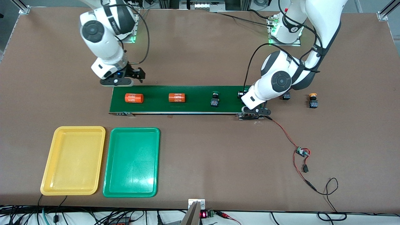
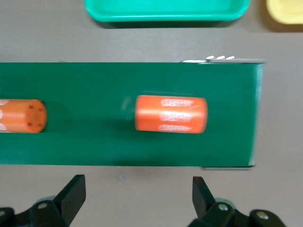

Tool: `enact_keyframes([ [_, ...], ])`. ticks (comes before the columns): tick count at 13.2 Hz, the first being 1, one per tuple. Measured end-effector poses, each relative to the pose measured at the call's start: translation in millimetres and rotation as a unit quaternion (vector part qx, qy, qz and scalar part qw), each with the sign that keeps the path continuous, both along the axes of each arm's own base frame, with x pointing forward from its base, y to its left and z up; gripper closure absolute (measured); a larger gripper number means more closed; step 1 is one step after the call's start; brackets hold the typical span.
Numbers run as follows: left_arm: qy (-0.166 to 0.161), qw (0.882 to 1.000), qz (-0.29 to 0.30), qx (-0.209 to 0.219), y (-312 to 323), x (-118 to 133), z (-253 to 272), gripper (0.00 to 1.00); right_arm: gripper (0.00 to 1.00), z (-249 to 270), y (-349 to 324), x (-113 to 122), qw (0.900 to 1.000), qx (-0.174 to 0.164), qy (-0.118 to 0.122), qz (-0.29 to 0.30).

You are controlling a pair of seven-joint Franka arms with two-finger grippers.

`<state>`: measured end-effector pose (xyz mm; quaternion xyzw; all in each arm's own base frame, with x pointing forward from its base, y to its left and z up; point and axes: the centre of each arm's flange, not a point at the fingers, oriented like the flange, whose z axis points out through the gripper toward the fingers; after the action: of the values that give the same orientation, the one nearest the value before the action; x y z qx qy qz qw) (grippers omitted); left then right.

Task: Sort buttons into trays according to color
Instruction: 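Carry the green button onto the belt and release it with the left gripper, then grasp an orange-based button with the left gripper while the right gripper reaches a battery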

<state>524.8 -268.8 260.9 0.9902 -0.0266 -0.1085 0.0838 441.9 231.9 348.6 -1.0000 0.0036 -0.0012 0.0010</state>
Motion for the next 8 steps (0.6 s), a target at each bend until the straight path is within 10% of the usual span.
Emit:
enact_keyframes([
  [3,0.009,1.000,0.001,0.000,1,-1,-12,0.59,0.00,-18,23,-5,1.000,0.005,-0.003,-0.011],
  [8,-0.013,1.000,0.002,0.001,2,7,24,0.13,0.00,-35,39,-10,1.000,0.001,0.009,-0.006],
])
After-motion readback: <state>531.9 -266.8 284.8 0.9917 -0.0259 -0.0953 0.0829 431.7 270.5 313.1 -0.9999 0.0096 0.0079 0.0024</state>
